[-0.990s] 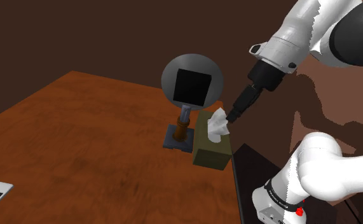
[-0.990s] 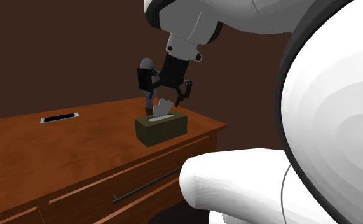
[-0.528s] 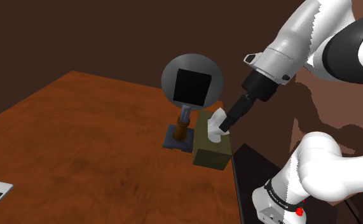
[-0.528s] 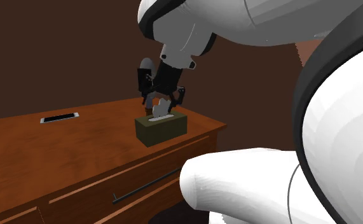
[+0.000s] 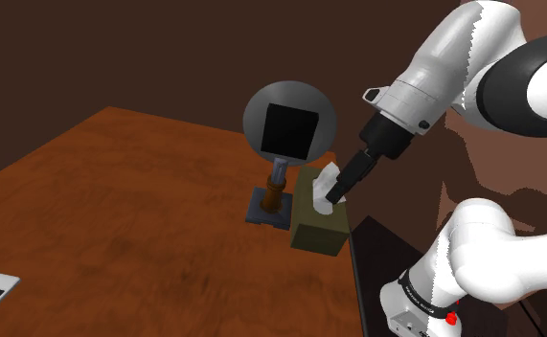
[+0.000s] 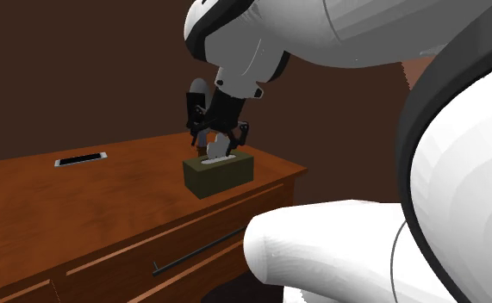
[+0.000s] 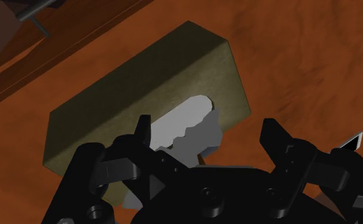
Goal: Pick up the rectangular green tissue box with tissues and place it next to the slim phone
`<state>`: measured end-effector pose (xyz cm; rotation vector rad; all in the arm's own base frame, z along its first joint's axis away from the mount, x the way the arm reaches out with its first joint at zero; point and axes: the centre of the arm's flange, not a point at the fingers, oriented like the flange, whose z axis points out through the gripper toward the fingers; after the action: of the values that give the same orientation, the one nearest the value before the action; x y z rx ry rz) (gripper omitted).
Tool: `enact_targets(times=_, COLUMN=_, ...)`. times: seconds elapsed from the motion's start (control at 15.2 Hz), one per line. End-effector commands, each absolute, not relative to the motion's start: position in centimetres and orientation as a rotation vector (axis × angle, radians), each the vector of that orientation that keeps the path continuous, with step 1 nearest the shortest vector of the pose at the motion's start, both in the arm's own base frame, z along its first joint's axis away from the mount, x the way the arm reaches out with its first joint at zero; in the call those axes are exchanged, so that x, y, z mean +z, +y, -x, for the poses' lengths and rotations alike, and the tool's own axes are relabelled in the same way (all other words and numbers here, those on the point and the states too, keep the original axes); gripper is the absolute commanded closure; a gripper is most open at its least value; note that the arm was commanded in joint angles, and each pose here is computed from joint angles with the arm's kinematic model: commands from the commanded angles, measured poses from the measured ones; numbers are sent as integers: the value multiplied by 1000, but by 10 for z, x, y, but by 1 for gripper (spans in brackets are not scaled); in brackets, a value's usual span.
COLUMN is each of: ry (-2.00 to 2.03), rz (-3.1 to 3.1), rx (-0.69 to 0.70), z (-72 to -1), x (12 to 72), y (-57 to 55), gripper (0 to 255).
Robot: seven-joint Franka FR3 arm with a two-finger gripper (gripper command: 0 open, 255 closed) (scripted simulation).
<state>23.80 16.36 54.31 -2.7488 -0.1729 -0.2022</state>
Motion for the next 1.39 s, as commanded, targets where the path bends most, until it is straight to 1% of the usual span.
enact_targets(times=0.0, ry=-173, rz=2749, rx=-202, z=-238, x=543, y=164, gripper=0)
enact_targets(times=0.07, ry=-173, rz=2749, rx=-202, z=-238, x=543, y=164, gripper=255)
enact_targets(times=0.66, ry=-173, rz=2749, rx=-202, z=-238, x=543, y=164, gripper=255)
enact_targets(times=1.32, ry=-173, rz=2749, rx=-202, z=-238, x=596, y=164, gripper=255)
